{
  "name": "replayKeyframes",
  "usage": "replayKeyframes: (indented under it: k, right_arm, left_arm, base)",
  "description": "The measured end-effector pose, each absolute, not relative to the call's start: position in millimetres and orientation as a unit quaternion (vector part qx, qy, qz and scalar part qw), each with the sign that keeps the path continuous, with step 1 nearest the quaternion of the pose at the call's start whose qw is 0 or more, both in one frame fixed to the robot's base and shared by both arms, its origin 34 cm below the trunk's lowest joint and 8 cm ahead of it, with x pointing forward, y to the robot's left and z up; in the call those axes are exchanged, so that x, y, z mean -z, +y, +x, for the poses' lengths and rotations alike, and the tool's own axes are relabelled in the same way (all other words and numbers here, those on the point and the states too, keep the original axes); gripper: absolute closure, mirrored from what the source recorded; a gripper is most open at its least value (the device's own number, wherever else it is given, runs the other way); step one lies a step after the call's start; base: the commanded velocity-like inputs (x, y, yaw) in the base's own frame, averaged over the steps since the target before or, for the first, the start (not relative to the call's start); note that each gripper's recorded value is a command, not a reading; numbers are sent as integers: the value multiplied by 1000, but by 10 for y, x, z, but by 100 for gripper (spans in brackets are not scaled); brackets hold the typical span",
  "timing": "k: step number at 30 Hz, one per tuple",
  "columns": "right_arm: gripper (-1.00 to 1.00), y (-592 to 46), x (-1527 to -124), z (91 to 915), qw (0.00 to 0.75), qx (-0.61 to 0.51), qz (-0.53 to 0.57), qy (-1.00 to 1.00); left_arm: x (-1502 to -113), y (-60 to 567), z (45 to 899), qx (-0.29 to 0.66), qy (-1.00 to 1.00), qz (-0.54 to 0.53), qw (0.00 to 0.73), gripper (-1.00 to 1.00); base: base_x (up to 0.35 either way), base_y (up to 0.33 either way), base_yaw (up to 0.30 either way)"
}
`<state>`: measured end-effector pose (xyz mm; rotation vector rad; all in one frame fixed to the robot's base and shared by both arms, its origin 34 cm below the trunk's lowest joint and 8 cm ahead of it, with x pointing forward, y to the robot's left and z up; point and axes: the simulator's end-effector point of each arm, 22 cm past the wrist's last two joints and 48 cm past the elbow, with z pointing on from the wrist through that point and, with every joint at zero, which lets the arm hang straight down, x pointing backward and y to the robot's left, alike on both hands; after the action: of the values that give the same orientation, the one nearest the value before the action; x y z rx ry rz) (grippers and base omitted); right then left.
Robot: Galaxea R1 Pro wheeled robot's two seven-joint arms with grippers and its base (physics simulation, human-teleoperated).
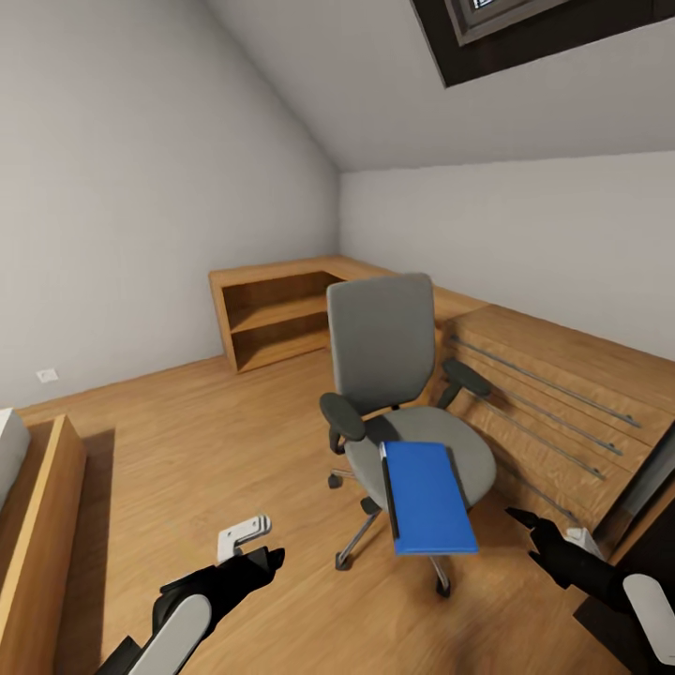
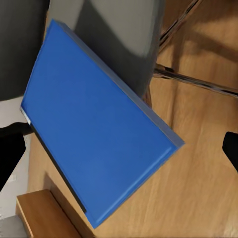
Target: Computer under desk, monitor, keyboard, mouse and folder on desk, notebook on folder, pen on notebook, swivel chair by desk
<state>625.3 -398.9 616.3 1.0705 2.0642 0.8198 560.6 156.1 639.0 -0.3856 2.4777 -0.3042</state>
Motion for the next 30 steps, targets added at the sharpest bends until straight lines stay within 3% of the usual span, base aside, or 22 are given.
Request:
replayKeyframes:
  k: [30]
  right_arm:
    - [-100,-3836,-5639,6213,339,-335,386,790]
  left_arm:
    - [-5775,1542,5495,116,935,-144,303,-100]
  base:
    - [0,0,0]
